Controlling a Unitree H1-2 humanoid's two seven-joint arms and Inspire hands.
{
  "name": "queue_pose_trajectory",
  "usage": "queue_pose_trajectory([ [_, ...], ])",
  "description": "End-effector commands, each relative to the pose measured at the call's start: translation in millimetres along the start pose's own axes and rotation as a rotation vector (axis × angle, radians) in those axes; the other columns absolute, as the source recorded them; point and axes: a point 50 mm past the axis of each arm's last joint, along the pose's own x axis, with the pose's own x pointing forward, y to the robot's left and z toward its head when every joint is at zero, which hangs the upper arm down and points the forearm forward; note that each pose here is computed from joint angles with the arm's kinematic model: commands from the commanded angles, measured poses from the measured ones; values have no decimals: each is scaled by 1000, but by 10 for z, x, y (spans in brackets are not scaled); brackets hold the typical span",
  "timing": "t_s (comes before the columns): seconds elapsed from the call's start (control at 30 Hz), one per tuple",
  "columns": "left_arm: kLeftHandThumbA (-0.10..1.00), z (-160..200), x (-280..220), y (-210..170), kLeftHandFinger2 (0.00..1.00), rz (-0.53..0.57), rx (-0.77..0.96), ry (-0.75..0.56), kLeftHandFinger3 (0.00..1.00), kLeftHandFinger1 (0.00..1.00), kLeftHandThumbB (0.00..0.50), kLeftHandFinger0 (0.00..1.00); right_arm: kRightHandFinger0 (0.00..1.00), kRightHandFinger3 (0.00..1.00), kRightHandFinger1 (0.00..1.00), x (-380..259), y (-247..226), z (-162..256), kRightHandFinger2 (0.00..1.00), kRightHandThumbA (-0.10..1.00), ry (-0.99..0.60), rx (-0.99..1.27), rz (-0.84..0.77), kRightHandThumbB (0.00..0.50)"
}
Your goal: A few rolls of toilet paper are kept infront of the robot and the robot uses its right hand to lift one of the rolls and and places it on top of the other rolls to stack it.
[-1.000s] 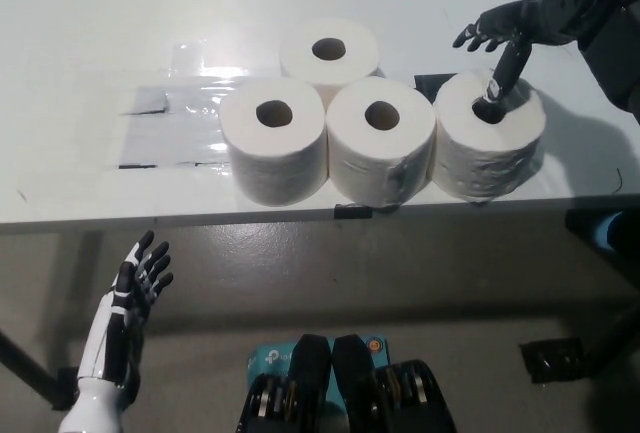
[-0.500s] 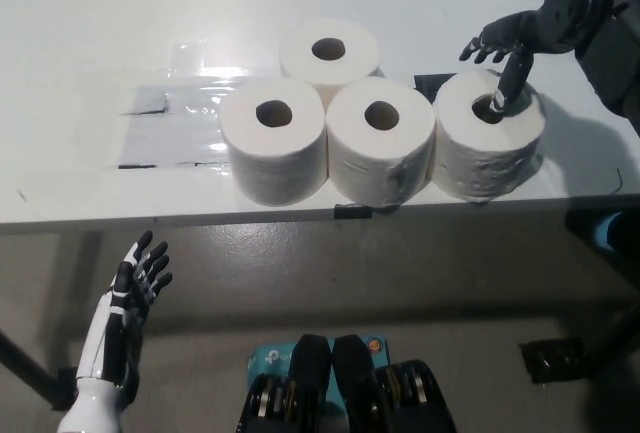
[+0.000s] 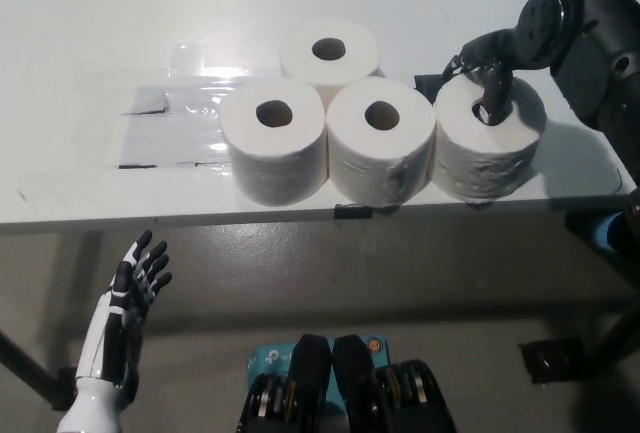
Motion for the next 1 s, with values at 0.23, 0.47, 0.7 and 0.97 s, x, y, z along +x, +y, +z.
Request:
queue_pose_trajectory([
  [0.23, 1000, 139, 30, 28, 1000, -18, 8, -61, 1000, 1000, 124, 1000, 554, 1000, 717, 9, -26, -8, 878, 443, 136, -65, -50, 331],
  [0.47, 1000, 143, 46, 49, 1000, -17, 10, -66, 1000, 1000, 132, 1000, 1, 847, 85, 56, 25, -145, 287, 115, 142, -103, -147, 227],
  [0.7, 1000, 138, 43, 35, 1000, -15, 8, -72, 1000, 1000, 130, 1000, 0, 1000, 10, 61, 49, -288, 179, 147, 155, -119, -183, 159],
  [0.97, 1000, 146, 38, 35, 1000, -14, 10, -65, 1000, 1000, 162, 1000, 272, 1000, 329, 59, 47, -378, 502, 5, 156, -119, -256, 71],
])
